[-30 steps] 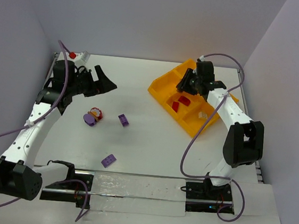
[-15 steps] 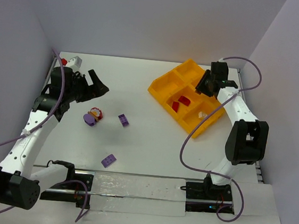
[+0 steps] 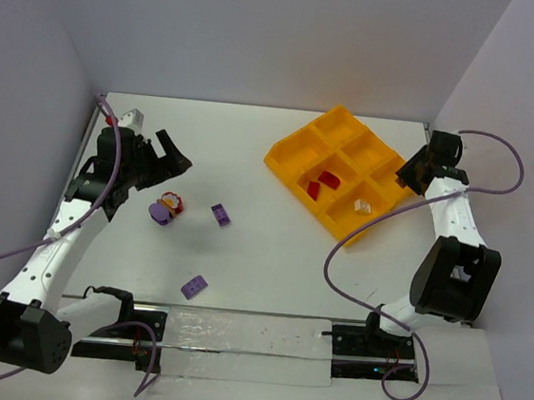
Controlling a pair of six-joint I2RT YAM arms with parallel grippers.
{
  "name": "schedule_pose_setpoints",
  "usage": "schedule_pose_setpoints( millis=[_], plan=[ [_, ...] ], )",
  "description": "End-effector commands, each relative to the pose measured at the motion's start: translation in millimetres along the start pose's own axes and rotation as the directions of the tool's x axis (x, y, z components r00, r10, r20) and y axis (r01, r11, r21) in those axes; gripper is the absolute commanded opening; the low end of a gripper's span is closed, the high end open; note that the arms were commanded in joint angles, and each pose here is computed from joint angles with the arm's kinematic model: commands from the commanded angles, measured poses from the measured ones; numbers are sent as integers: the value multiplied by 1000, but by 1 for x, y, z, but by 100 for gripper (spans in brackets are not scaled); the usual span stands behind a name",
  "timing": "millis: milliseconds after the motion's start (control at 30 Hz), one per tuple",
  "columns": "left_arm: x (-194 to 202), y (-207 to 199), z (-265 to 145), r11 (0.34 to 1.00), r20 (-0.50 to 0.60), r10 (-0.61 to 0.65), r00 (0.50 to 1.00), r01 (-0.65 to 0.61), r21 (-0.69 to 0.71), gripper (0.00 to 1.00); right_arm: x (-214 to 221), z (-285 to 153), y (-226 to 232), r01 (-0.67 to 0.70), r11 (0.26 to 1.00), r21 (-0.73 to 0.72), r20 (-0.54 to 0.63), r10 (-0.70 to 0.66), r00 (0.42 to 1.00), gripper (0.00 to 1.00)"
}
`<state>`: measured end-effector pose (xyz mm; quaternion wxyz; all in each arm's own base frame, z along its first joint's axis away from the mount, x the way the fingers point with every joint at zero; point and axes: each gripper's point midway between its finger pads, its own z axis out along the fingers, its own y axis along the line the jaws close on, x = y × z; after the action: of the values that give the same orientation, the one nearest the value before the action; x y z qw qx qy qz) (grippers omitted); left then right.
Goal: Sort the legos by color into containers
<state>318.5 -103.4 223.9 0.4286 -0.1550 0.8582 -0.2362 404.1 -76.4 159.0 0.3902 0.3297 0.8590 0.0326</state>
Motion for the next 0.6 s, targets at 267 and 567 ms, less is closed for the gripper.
schedule_pose_setpoints(
  millis=[267, 567],
  plan=[
    [-20, -7, 27, 1000, -1, 20, 1000, -20, -15, 99, -9, 37, 8, -61, 998, -11, 18, 61, 998, 19],
    [-22, -7, 33, 997, -36, 72, 997, -73, -29, 99, -25, 53, 3, -85, 995, 50, 49, 82, 995, 68]
  ],
)
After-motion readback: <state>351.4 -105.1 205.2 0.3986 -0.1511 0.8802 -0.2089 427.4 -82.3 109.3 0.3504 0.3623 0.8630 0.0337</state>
